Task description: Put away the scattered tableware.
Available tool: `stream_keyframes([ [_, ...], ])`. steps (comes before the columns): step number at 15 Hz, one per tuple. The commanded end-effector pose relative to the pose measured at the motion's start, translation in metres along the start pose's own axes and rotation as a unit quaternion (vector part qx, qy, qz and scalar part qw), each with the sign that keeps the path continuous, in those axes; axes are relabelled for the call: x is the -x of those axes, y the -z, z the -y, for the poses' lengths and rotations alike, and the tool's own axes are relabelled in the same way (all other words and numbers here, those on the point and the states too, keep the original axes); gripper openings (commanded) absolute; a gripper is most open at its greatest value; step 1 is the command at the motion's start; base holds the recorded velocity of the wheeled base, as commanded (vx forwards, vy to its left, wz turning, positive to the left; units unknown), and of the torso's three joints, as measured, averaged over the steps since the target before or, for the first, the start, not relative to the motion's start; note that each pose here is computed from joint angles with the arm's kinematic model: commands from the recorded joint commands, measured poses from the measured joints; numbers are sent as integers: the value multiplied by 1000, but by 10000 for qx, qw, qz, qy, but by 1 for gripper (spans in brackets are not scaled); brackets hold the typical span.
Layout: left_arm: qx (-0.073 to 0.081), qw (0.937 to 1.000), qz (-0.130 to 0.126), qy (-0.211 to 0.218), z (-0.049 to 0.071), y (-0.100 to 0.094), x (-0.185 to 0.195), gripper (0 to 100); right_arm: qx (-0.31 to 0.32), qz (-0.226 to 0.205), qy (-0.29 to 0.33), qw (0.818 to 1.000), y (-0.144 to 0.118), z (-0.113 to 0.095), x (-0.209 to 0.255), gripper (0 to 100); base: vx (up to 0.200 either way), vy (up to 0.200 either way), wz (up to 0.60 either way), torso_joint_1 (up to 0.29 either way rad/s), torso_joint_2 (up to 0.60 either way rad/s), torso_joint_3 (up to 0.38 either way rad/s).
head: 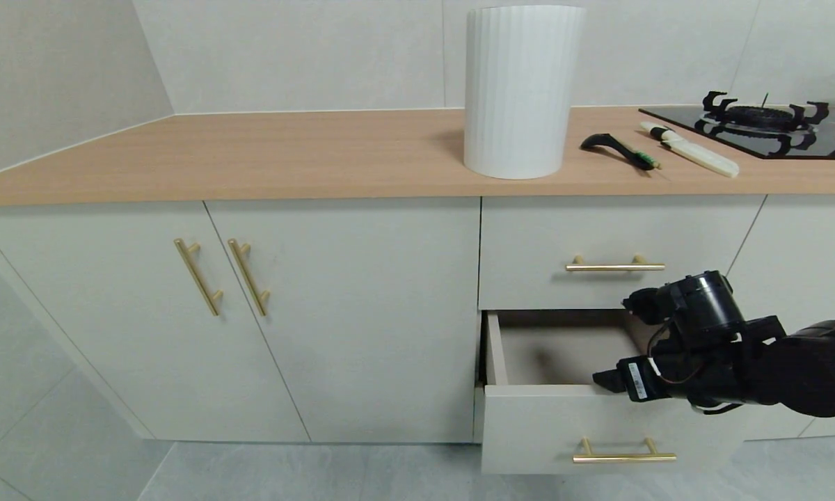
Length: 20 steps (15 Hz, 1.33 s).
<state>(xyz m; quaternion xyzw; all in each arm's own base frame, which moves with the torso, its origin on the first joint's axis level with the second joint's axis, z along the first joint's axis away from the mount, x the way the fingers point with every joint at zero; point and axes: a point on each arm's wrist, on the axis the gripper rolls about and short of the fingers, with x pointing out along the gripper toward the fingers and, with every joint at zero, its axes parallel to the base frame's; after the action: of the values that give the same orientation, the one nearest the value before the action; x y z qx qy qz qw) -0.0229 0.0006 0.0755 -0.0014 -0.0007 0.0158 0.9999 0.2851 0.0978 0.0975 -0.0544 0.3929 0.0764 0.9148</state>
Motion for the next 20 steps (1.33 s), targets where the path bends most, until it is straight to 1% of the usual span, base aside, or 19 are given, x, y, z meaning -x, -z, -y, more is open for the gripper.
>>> stream_keyframes([
  [1,1,10000,-6,-3,0,0,0,100,83,-3,-80,9999,-2,-4,14,100,0,0,0,0,0,0],
  [3,1,10000,-6,-3,0,0,0,100,222,-370,-101,9990,2,-8,21,100,0,0,0,0,0,0],
  [5,1,10000,-6,5,0,0,0,100,376,-623,-101,9973,6,-9,24,100,0,0,0,0,0,0],
  [7,1,10000,-6,-3,0,0,0,100,647,-972,-114,9931,14,-10,26,100,0,0,0,0,0,0],
  [11,1,10000,-6,5,0,0,0,100,1113,-1638,-167,9801,26,-13,39,100,0,0,0,0,0,0],
  [14,1,10000,-6,5,0,0,0,100,1462,-1965,-245,9692,33,-15,47,100,0,0,0,0,0,0],
  [15,1,10000,-6,5,0,0,0,100,1573,-2144,-267,9636,37,-16,49,100,0,0,0,0,0,0],
  [17,1,10000,-6,5,0,0,0,100,1772,-2358,-301,9550,41,-16,51,100,0,0,0,0,0,0],
  [19,1,10000,-6,-3,0,0,0,100,1789,-2379,-304,9542,41,-15,52,100,0,0,0,0,0,0],
  [20,1,10000,-6,5,0,0,0,100,1767,-2321,-302,9560,39,-16,52,100,0,0,0,0,0,0],
])
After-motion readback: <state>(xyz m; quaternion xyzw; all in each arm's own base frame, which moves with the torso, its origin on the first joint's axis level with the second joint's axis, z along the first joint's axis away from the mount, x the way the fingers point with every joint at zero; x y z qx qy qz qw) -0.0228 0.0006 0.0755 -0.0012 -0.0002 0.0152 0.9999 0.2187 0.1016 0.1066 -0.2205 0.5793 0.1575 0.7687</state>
